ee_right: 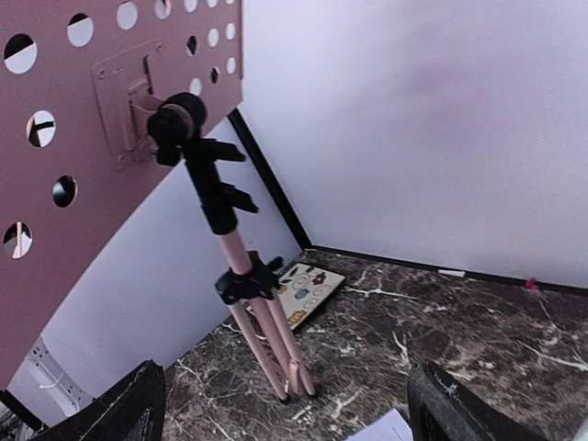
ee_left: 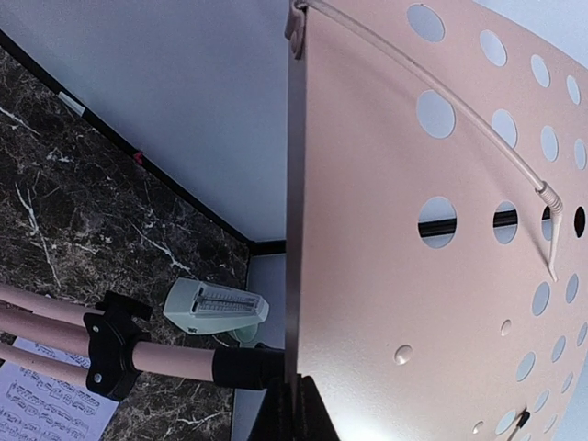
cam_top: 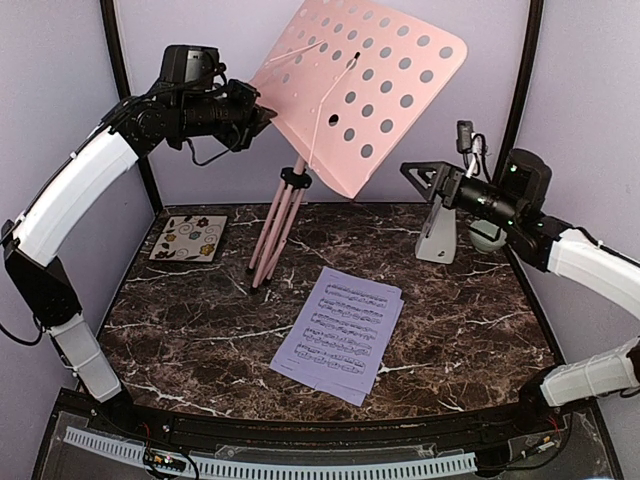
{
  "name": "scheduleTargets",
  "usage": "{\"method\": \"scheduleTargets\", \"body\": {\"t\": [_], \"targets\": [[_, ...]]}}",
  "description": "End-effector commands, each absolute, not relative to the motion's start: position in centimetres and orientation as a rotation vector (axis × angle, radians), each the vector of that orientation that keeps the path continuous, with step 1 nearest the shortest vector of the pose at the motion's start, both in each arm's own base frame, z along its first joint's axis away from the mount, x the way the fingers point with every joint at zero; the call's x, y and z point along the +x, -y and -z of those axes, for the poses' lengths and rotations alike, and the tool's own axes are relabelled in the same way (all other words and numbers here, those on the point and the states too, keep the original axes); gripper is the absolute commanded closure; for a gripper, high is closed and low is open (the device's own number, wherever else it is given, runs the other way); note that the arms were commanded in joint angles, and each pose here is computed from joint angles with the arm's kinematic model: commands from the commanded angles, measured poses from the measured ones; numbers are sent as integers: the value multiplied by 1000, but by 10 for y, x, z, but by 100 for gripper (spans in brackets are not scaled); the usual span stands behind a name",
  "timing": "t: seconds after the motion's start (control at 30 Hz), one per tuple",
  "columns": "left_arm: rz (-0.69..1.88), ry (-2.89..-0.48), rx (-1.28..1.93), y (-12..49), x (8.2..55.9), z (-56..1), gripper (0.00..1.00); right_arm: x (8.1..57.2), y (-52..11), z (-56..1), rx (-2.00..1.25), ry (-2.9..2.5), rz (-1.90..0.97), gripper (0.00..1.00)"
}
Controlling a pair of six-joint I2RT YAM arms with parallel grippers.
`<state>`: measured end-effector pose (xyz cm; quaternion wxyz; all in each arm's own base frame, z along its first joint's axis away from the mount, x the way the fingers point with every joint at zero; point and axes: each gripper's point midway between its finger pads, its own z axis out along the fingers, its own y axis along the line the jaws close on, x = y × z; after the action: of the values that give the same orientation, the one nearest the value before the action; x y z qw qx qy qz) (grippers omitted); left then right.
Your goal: Set up the instrument practice props
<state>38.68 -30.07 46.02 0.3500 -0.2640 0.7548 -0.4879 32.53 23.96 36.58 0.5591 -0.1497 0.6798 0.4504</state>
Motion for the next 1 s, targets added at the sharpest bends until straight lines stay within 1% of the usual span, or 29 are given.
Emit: {"method": "scheduleTargets", "body": {"t": [0.0,0.27,0.43,0.5,0.67,0.97], "targets": [[1751,-1399,-603,269,334,-627,100,317,-286,-402,-472,-1469,-1138,8],[1823,-1376,-623,281,335,-620,100,321,-370,-401,-585,-1451,-1251,8],[1820,-1375,-643,278,333,-614,100,321,-391,-406,-611,-1411,-1280,8],[1826,-1368,-650,276,332,-612,100,329,-404,-395,-618,-1432,-1285,8],[1828,-1349,-646,273,331,-616,100,338,-423,-392,-630,-1428,-1297,8],[1854,-1345,-638,277,331,-615,100,340,-452,-398,-656,-1403,-1326,8]]}}
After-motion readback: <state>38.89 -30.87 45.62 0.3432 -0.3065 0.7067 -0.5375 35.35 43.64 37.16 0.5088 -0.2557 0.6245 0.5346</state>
